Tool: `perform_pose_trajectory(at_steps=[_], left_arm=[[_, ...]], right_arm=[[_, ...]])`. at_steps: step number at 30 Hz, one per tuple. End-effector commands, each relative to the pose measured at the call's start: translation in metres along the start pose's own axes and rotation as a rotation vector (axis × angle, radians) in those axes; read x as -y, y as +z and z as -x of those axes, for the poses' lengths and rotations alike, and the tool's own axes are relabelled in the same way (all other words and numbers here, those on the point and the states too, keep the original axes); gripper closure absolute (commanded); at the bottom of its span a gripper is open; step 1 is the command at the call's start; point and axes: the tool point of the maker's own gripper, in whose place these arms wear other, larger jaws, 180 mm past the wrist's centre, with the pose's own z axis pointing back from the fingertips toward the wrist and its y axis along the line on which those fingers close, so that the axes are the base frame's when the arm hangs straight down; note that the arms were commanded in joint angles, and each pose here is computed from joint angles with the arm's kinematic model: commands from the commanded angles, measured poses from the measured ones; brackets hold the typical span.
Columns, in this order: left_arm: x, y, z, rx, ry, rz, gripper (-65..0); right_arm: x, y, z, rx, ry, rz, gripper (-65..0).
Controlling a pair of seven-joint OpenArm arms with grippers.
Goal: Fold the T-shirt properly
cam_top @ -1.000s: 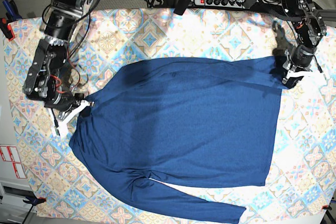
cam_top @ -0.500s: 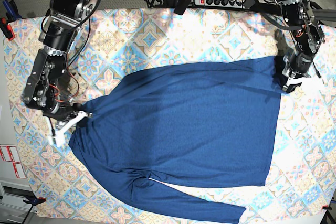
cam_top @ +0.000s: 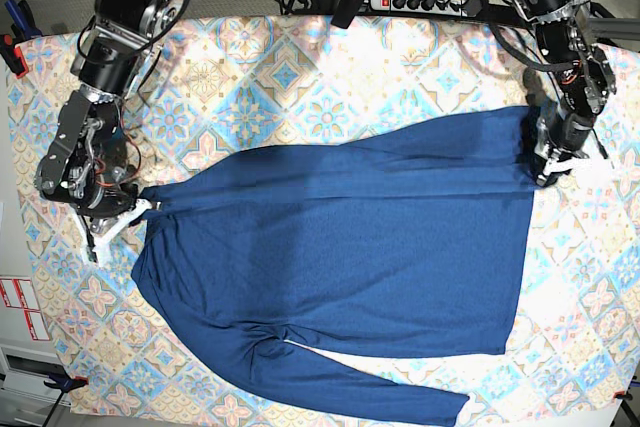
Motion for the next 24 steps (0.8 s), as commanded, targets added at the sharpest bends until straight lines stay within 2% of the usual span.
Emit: perform_pose_trajectory(at_steps=[1,3,6,9,13,17,20,24], left_arm=[[0.008,0.002,-0.016,0.038,-0.013,0.026,0.0],[0.005,0.002,-0.012,0.026,-0.013,0.021,-0.1],[0.000,0.005,-0.002,-0.016,-0.014,0.010,-10.3],[-0.003,0.007,0.008,-0.075,-0.014,0.005,-19.5],[-0.009,0.015,0.017,-0.113,-0.026,-0.007,-19.9],[0.005,0.037,0.009,-0.078,-0.092,0.026,-19.9],[0.007,0.048,0.013,-0.080,-0.075,0.051,-20.0],[-0.007,0.054,0.021,-0.098,-0.069,0.024,-20.7]], right_arm=[[0.004,0.007,-0.014,0.047,0.013,0.007,-4.2],[0.005,0.006,-0.004,0.028,0.012,0.009,-8.3],[0.005,0.006,-0.001,0.022,0.013,0.010,-12.6],[0.006,0.007,0.000,0.024,0.016,0.014,-13.1],[0.009,0.011,0.017,0.005,0.026,0.028,-13.1],[0.008,0.013,0.022,0.000,0.029,0.031,-13.1],[0.002,0.010,0.028,-0.011,0.025,0.018,-13.1],[-0.006,0.007,0.032,-0.024,0.045,0.004,-13.1]])
